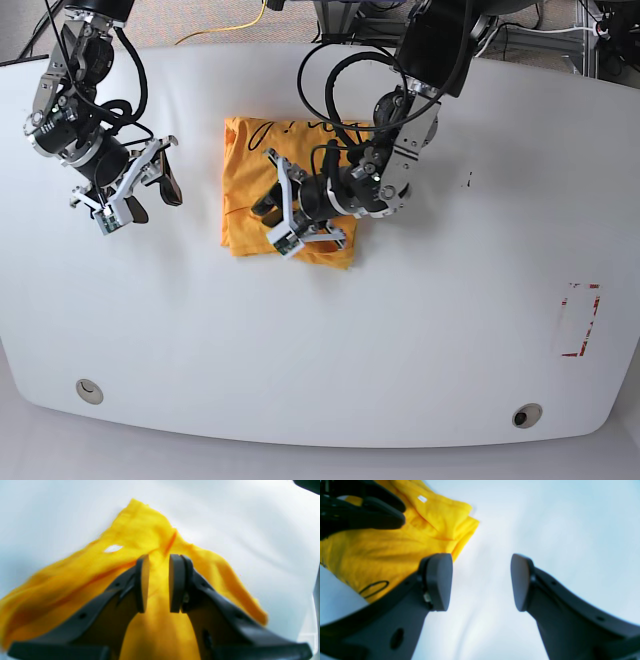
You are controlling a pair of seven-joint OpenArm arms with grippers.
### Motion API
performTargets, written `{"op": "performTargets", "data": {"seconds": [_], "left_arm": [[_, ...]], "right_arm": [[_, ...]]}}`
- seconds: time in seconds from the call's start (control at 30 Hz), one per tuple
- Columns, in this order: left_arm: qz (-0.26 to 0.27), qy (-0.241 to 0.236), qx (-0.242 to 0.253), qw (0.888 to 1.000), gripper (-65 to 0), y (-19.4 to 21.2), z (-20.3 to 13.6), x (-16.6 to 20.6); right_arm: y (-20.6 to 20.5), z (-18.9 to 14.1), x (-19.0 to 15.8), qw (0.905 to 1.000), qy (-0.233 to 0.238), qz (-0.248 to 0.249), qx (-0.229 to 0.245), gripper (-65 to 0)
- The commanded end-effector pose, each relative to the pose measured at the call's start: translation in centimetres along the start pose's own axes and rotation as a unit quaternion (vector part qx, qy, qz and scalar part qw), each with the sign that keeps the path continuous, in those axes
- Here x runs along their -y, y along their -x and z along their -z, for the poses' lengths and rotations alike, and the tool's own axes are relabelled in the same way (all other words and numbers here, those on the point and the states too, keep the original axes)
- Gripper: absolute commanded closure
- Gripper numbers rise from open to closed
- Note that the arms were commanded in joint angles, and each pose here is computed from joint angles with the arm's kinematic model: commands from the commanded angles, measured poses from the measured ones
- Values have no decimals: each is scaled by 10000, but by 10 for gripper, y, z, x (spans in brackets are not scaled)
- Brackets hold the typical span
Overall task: Layout the t-shirt on the table in an organized manner, then fold the t-shirt properly
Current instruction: 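Grasp the folded shirt with the left gripper and lift it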
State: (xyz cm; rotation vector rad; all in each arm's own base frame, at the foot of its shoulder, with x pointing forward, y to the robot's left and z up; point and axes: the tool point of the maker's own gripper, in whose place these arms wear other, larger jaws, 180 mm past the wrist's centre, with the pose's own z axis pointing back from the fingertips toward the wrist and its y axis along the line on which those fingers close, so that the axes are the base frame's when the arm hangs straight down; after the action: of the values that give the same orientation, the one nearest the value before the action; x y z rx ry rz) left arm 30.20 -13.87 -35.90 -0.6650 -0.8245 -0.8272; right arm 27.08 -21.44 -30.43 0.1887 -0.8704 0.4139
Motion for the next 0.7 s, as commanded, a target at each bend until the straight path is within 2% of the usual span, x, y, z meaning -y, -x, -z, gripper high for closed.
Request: {"op": "performTargets", "data": {"seconds": [0.0, 0.2, 0.37, 0.53, 0.67], "left_arm": [[-3, 183, 428, 9989, -125, -24, 13, 21], [-212, 38, 262, 9994, -125, -6, 29, 30], [-444, -126, -30, 9989, -124, 24, 28, 13], [-711, -525, -266, 9957, -124, 60, 7, -21], [-683, -804, -524, 9930, -124, 90, -28, -50]], "right_arm": [[-11, -11, 10, 9997, 122, -100, 205, -357], [-10, -19, 22, 9992, 323, -30, 223, -357], [-4, -24, 27, 9989, 421, 28, 183, -357], [-2, -28, 31, 9986, 500, 68, 184, -357], [-3, -29, 29, 9986, 495, 40, 195, -358]]}}
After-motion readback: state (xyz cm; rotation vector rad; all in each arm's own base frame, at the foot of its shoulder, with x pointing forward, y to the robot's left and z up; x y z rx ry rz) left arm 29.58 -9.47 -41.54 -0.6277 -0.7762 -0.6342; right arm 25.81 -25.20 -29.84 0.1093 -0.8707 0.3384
